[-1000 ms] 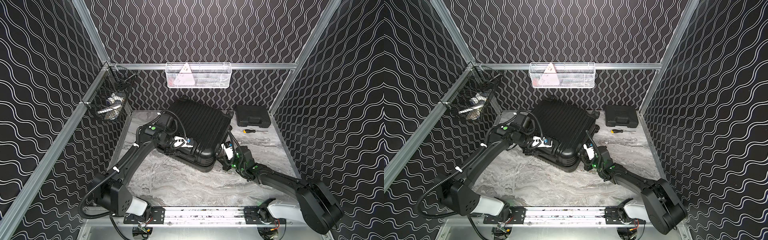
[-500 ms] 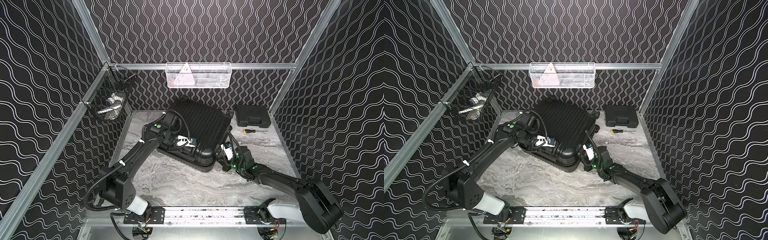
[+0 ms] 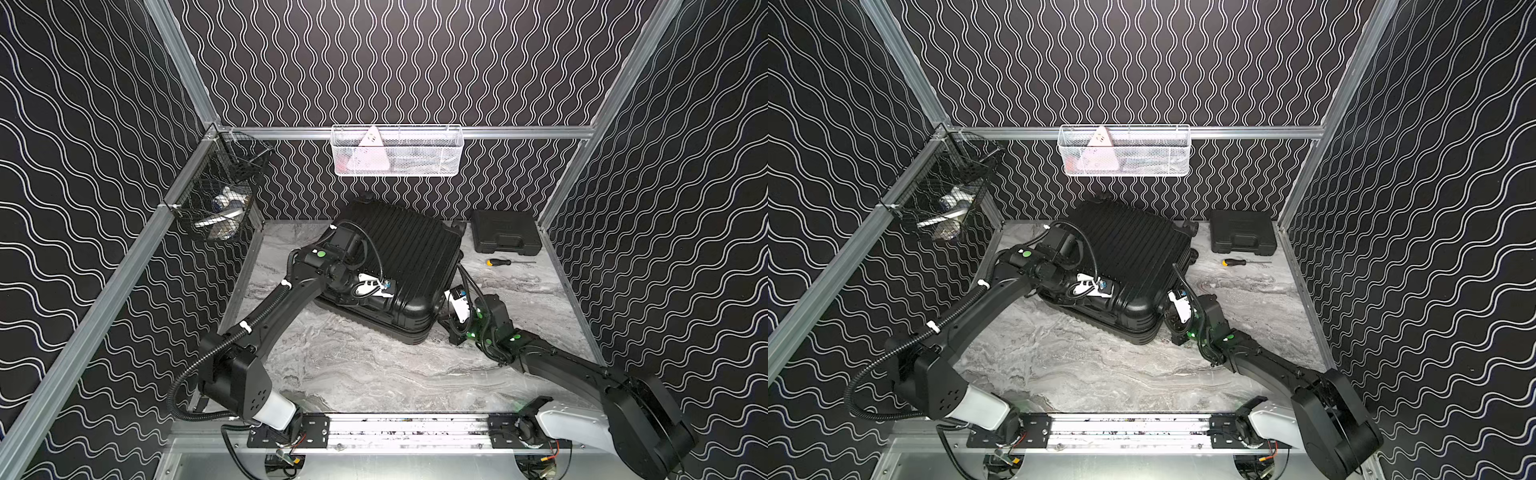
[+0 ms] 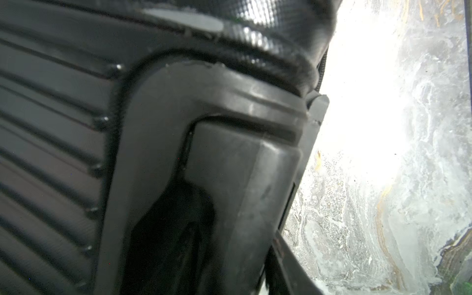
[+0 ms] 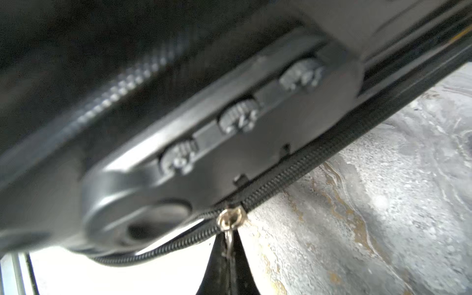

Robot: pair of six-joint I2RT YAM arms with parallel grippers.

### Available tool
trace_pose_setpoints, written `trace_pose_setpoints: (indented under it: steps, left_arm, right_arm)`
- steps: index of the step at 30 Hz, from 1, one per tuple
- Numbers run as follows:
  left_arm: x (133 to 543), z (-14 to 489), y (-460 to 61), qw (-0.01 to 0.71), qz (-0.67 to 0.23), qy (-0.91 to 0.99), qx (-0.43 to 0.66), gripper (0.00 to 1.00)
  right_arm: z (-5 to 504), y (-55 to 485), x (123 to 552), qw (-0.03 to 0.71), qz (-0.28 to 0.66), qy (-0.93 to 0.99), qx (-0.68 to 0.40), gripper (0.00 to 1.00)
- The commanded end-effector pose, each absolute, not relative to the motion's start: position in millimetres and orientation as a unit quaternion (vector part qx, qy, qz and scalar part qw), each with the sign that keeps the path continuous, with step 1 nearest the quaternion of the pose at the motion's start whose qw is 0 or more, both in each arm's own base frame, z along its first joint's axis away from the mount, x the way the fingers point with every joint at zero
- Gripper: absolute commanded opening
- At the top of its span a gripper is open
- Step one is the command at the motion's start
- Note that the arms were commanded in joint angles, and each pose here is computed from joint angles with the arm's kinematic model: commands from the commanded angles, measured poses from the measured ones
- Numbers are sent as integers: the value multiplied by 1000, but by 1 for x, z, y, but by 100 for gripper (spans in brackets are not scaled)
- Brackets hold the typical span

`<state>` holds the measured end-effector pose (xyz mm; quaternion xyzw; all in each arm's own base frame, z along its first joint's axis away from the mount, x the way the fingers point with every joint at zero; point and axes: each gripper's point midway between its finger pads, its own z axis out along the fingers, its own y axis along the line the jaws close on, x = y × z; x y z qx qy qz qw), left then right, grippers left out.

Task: Close the suitcase zippers
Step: Pick up the suitcase from the center of the board, then zip the zipper on the suitcase.

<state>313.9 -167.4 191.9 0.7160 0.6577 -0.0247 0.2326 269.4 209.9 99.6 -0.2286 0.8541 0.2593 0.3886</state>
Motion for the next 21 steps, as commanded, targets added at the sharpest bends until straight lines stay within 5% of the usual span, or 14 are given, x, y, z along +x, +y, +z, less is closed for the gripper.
trace_pose_setpoints:
  steps: [1, 21]
  left_arm:
    - [341, 206, -166, 274, -3, 721, 636, 33]
    - [362, 222, -175, 321, 1, 780, 537, 31]
  right_arm:
    - [109, 219, 261, 395, 284, 834, -259, 0]
    - [112, 266, 212, 364, 348, 790, -349, 0]
